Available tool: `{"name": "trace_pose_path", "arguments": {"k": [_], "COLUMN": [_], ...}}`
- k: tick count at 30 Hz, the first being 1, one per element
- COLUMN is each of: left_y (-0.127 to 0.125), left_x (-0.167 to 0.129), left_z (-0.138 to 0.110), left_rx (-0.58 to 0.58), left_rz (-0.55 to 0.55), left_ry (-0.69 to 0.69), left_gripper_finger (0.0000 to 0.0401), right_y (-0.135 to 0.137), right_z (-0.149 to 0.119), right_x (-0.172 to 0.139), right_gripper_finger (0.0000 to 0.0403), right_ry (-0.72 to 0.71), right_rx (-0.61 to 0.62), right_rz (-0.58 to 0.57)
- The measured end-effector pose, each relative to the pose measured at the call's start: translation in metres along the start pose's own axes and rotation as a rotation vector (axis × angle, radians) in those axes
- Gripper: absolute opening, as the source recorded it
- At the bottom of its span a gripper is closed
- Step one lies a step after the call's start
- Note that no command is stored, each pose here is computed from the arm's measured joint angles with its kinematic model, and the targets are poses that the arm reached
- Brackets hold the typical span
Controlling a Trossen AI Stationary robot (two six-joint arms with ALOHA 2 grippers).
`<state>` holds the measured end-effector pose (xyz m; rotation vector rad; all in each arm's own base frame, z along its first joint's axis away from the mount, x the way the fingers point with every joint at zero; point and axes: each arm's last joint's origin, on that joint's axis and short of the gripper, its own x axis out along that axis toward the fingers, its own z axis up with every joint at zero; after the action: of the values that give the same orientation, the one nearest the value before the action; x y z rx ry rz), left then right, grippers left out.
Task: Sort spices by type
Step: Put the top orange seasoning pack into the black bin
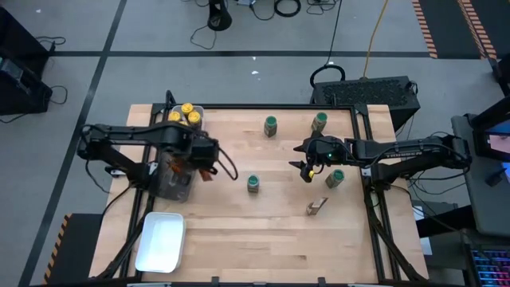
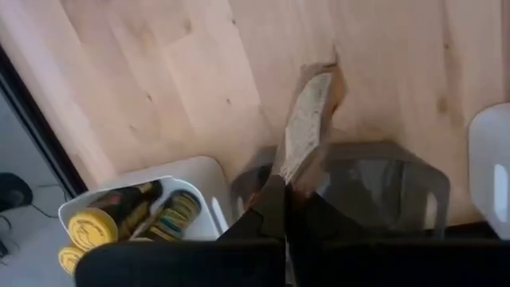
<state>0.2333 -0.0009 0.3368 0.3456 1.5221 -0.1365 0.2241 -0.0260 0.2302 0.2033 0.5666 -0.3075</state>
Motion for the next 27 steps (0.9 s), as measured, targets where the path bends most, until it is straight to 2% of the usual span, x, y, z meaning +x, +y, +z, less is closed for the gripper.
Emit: {"name": "trace_pose_path", "arguments": {"k": [6,12,17,20,27], "left_y": [-0.014,-0.023,-0.03,-0.032,-0.04], "left_x": [-0.008,-0.015,-0.023,-0.028,-0.006], "left_z": [-0.01,-0.015,-0.023,-0.031,-0.052], "left_rx": [-0.017,0.019,0.041,-0.011,-0.047], "left_rz": [-0.005,-0.019,-0.115,-0.166,-0.199], "left_ry": [-0.026,-0.06,-0.122,-0.157,-0.089], "left_gripper_finger": [0.0,0.0,0.0,0.0,0.0], "right_y": [0.0,0.0,0.0,0.0,0.0], "right_z": [0.0,0.0,0.0,0.0,0.0], "right_x": [0.0,0.0,0.0,0.0,0.0], "right_gripper_finger": [0.0258,0.0258,0.0258,0.0258,0.0258], "right_ry": [-0.001,-0.001,0.0,0.0,0.0], "right_rx": [-0.011,-0.028,-0.03,-0.031,-0.042], "right_rz": [0.0,0.0,0.0,0.0,0.0]}}
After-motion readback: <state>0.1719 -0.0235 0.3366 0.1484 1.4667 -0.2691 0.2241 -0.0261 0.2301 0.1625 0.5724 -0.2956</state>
